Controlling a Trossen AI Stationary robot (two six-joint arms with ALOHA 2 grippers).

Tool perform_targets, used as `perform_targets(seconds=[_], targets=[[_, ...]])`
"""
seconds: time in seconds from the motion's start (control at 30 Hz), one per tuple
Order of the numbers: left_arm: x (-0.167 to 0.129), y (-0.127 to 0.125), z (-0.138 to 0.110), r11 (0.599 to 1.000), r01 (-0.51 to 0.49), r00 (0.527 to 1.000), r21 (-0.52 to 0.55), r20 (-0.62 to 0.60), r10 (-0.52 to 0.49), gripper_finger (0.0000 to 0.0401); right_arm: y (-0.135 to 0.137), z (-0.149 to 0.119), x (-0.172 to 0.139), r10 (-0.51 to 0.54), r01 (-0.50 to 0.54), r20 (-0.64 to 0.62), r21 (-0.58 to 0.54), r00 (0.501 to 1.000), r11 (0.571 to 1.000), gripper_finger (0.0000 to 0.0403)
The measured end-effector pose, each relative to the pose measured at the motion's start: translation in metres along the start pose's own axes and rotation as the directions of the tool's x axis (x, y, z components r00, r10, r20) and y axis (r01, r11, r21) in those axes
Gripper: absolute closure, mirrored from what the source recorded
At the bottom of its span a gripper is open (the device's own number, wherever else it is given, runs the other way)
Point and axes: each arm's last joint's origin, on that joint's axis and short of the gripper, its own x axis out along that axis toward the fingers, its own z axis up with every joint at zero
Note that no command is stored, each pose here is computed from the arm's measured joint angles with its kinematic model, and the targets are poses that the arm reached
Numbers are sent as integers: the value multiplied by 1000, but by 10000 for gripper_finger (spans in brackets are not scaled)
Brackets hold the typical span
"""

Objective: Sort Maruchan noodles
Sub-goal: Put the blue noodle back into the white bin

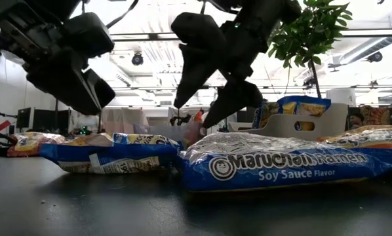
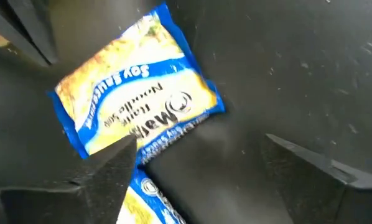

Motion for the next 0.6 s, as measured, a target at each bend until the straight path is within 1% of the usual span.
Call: perform_targets(seconds=[0.17, 0.27, 0.4, 0.53, 0.6], targets=[[0, 1, -3, 999, -39, 999, -8, 8, 39, 401, -2, 5, 1, 6, -6, 18, 11, 1000, 1000, 45], [0, -3, 0, 999, -33, 999, -3, 21, 33, 401, -3, 7, 1, 11, -11, 26, 2, 1000, 1000, 44], [2, -8, 1, 999, -53, 997, -10, 60, 54, 401, -2, 8, 1, 21, -20, 35, -23, 999, 1000, 44], [11, -12, -3, 999, -46, 997, -27, 68, 48, 401, -2, 7, 3, 18, -17, 33, -54, 999, 998, 44], [18, -15, -6, 999, -38, 997, -38, 62, 40, 401, -3, 5, 10, 8, -6, 30, -72, 1000, 997, 44]])
